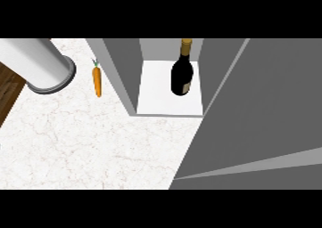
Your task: Pick up the wine, place it into the cabinet and close the cabinet
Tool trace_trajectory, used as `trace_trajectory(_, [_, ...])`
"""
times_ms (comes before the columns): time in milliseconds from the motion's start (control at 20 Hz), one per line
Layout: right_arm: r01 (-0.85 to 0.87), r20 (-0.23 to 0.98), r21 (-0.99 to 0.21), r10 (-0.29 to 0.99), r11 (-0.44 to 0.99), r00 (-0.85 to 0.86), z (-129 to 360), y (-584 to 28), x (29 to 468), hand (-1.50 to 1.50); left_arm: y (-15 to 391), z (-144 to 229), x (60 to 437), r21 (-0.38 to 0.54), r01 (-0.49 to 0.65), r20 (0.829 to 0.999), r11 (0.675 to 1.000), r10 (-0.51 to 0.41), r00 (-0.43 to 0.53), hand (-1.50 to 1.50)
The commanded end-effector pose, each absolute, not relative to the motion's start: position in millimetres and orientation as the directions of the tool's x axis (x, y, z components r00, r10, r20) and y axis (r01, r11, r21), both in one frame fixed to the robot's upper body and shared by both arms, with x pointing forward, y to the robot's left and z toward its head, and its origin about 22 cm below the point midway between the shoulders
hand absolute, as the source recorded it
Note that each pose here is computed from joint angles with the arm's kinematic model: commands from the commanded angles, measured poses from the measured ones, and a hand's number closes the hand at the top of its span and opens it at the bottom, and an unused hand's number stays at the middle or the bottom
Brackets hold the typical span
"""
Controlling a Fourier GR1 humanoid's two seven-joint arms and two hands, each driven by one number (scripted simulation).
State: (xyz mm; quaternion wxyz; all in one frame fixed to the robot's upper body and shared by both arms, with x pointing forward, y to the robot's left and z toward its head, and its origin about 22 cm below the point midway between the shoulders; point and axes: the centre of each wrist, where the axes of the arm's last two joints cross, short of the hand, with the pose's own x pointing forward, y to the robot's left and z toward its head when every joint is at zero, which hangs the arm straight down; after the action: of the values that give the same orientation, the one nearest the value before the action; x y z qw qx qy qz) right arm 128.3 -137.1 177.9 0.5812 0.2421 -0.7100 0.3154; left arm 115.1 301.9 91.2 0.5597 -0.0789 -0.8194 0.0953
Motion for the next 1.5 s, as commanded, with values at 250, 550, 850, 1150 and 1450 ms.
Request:
trace_trajectory(250, [-0.652,0.933,-0.311,0.093,0.691,-0.347,186.6,-70.2,137.3,1.5,348.2,111.1,96.0,-0.233,0.048,0.904,0.971,0.234,-0.358,-1.5])
trace_trajectory(550, [-0.613,0.937,-0.296,0.098,0.733,-0.335,196.5,-32.3,179.3,1.5,353.1,127.8,98.7,-0.225,0.075,0.896,0.971,0.237,-0.376,-1.5])
trace_trajectory(850, [-0.55,0.925,-0.32,0.13,0.772,-0.356,209.0,-12.4,229.5,1.5,368.2,111.2,86.2,-0.232,0.075,0.905,0.97,0.244,-0.349,-1.5])
trace_trajectory(1150, [-0.486,0.916,-0.346,0.177,0.802,-0.359,214.9,-11.0,283.7,1.5,355.3,133.2,96.8,-0.237,0.092,0.9,0.967,0.254,-0.354,-1.5])
trace_trajectory(1450, [-0.436,0.9,-0.383,0.223,0.814,-0.373,221.3,-27.7,333.1,1.5,355.2,115.8,99.6,-0.229,0.141,0.919,0.963,0.262,-0.296,-1.5])
